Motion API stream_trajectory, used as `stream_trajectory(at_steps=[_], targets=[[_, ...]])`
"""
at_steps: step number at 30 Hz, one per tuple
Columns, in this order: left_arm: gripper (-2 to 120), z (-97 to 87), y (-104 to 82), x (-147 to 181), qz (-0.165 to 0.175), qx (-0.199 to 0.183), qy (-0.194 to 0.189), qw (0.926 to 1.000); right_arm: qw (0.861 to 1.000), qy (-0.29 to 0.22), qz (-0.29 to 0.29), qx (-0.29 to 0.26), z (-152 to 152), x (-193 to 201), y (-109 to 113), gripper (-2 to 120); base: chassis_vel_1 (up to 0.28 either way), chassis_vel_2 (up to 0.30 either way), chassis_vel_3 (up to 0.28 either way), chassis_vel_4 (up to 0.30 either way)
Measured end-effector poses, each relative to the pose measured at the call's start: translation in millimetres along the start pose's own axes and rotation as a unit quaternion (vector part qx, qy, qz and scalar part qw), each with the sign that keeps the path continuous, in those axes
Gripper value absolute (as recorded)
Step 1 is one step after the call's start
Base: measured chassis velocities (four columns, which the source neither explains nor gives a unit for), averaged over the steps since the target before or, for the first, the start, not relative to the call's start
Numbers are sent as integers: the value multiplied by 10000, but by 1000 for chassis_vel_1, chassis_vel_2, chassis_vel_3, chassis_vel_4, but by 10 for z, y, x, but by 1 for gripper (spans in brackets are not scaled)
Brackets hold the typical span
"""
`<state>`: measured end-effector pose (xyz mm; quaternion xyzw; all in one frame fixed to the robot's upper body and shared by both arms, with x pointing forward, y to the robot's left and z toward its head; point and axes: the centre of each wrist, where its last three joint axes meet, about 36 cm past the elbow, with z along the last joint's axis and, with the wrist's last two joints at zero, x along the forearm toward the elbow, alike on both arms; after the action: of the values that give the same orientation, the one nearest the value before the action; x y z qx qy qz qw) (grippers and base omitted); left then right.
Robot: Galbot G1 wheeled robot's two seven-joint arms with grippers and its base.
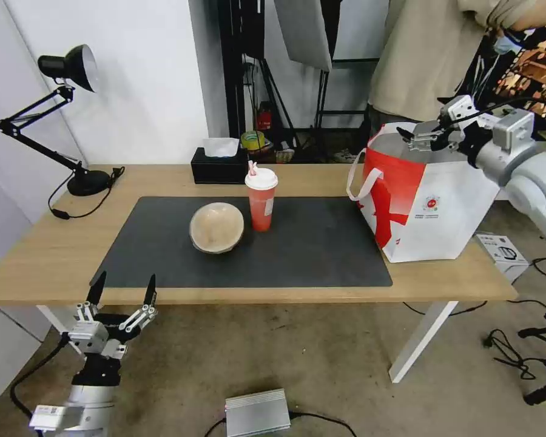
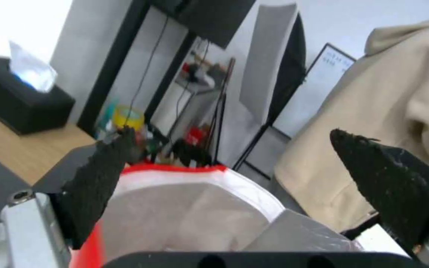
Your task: Pick up the trash from the table and place it into the takeout bag.
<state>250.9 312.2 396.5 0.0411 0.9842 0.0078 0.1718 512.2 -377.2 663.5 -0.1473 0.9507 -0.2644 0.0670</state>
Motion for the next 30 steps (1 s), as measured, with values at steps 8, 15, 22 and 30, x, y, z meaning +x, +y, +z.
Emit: stream_trajectory(at_steps=[8, 15, 22, 30], targets=[[100, -77, -47, -50, 85, -35, -97, 9999, 9985, -300, 249, -386, 204, 289, 430, 100, 0, 0, 0, 0], [100, -99, -53, -40, 130, -47, -86, 9999, 9936, -710, 400, -788, 315, 595, 777, 100, 0, 0, 0, 0], [100, -115, -68, -37, 167, -51, -87, 9998, 9886, -915, 505, -1084, 450, 841, 1055, 100, 0, 0, 0, 0], [100, -124, -127, -20, 187, -33, -84, 9998, 9846, -893, 530, -1406, 630, 1159, 1507, 100, 0, 0, 0, 0]])
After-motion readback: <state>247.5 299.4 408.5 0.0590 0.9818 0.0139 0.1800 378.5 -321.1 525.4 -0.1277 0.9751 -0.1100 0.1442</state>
